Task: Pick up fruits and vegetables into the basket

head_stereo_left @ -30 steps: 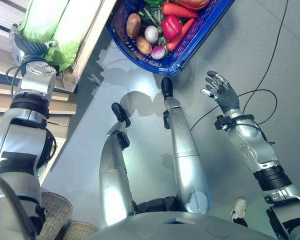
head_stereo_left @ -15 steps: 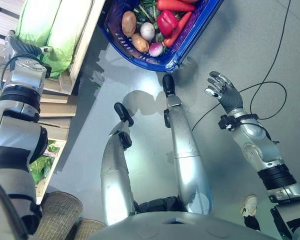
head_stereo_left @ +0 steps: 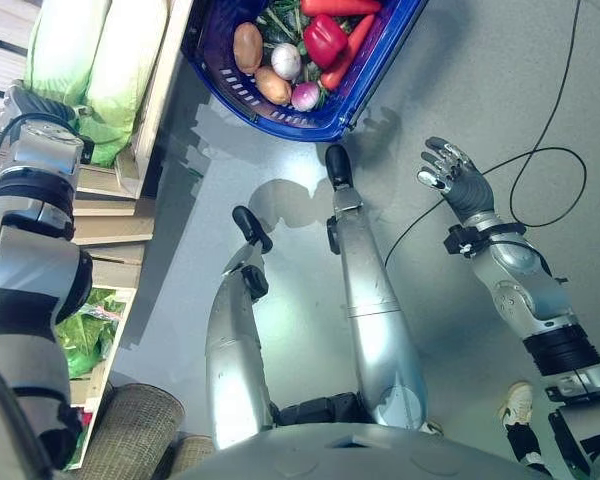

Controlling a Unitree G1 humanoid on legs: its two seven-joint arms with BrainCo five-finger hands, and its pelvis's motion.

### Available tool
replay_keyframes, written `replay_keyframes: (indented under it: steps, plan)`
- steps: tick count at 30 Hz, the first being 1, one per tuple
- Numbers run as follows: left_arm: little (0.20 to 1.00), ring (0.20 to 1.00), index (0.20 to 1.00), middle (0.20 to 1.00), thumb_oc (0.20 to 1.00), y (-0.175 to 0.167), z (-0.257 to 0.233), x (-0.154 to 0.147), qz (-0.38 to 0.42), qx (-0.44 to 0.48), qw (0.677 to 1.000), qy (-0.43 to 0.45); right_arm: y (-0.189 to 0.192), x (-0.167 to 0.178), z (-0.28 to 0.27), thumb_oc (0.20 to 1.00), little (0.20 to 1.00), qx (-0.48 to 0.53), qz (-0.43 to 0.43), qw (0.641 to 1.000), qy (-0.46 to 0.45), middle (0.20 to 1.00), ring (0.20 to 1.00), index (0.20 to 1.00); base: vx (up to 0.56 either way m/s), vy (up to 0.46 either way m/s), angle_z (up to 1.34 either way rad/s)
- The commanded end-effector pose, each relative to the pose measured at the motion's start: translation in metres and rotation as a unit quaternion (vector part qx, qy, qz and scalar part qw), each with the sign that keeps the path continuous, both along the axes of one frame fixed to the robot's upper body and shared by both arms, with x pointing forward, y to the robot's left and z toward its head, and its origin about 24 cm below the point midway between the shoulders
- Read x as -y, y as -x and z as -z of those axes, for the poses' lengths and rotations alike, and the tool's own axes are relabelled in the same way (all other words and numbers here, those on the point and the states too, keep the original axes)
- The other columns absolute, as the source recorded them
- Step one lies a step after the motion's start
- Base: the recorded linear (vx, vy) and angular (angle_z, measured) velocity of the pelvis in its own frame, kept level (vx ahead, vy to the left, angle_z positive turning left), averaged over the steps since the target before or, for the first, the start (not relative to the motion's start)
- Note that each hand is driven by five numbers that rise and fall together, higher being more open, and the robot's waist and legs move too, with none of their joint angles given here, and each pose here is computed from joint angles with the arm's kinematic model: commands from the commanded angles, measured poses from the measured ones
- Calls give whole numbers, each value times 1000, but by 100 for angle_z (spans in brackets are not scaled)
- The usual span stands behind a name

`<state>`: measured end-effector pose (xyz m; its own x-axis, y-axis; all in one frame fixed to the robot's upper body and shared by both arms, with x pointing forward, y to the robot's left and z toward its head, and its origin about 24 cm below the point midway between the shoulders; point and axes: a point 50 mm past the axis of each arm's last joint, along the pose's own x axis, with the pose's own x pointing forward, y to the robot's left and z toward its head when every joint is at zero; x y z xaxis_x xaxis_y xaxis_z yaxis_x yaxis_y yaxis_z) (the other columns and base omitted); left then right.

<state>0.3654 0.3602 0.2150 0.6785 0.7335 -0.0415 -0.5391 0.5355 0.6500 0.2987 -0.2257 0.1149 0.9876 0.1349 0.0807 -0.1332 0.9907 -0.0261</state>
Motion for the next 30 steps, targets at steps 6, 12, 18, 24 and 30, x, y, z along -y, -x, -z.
replay_keyframes:
  steps: [6, 12, 18, 24, 30]
  plan:
    - [200, 200, 200, 200, 200, 5, 36, -3, 11, -17, 997, 74, 5, -2, 2, 1000, 1000, 5, -15, 1000, -22, 1000, 1000, 1000, 2, 2, -1]
    - [200, 200, 200, 200, 200, 4, 43, 1, 26, 1, 995, 95, 8, 0, 2, 1000, 1000, 9, -11, 1000, -26, 1000, 1000, 1000, 0, 0, 0]
    - [200, 200, 200, 200, 200, -2, 48, 14, 80, 64, 986, 132, 14, -1, 1, 1000, 1000, 30, -8, 999, -28, 1000, 1000, 1000, -23, -29, 3]
    - [200, 200, 200, 200, 200, 4, 68, 26, 142, 116, 969, 162, 25, 4, -5, 1000, 1000, 67, 1, 997, -23, 1000, 1000, 1000, -18, -20, 3]
    - [200, 200, 200, 200, 200, 20, 87, 35, 175, 153, 959, 162, 35, 7, -11, 1000, 1000, 99, 5, 995, -10, 1000, 1000, 1000, -30, -51, 4]
